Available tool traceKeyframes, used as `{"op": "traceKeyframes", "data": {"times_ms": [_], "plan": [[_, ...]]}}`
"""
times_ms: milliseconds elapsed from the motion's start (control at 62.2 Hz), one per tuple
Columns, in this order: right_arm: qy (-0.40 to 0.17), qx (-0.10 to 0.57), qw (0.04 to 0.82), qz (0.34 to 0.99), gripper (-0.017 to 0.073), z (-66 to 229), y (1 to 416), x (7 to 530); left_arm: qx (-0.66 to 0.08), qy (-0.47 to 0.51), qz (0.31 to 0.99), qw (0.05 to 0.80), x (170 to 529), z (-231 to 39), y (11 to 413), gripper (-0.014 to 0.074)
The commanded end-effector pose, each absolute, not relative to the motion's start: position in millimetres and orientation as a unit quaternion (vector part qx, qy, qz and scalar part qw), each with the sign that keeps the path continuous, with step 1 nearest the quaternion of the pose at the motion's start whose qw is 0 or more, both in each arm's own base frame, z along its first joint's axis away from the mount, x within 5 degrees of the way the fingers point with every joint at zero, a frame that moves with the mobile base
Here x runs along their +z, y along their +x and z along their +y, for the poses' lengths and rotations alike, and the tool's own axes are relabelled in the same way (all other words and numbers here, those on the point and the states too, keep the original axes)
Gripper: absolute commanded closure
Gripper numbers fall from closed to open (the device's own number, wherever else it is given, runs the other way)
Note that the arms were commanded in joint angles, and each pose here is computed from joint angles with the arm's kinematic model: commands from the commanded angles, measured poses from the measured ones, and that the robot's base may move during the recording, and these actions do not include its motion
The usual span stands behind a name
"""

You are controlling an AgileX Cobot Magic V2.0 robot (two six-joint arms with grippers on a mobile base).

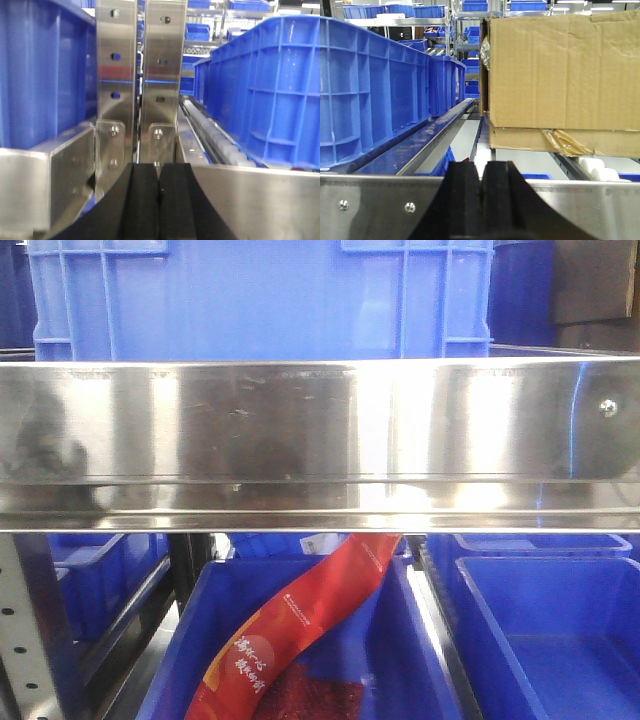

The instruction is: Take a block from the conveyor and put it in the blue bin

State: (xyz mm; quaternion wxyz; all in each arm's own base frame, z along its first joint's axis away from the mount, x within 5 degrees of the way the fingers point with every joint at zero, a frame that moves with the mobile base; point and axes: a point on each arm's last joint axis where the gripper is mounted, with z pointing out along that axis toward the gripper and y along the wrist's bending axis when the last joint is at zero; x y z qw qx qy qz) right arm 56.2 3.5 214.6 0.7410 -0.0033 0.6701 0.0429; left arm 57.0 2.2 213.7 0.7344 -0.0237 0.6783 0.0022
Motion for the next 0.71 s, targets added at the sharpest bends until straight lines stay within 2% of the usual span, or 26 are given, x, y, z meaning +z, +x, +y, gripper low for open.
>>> {"op": "traceKeyframes", "data": {"times_ms": [0, 692], "plan": [[-0.003, 0.041, 0.747, 0.664, 0.0721, 3.2, 55.8, 216.0, -0.003, -0.023, 0.683, 0.730, 211.3, 1.6, 56.3, 0.0704], [-0.003, 0.041, 0.747, 0.664, 0.0721, 3.2, 55.8, 216.0, -0.026, -0.001, 0.676, 0.737, 213.2, -1.9, 56.1, 0.0704]]}}
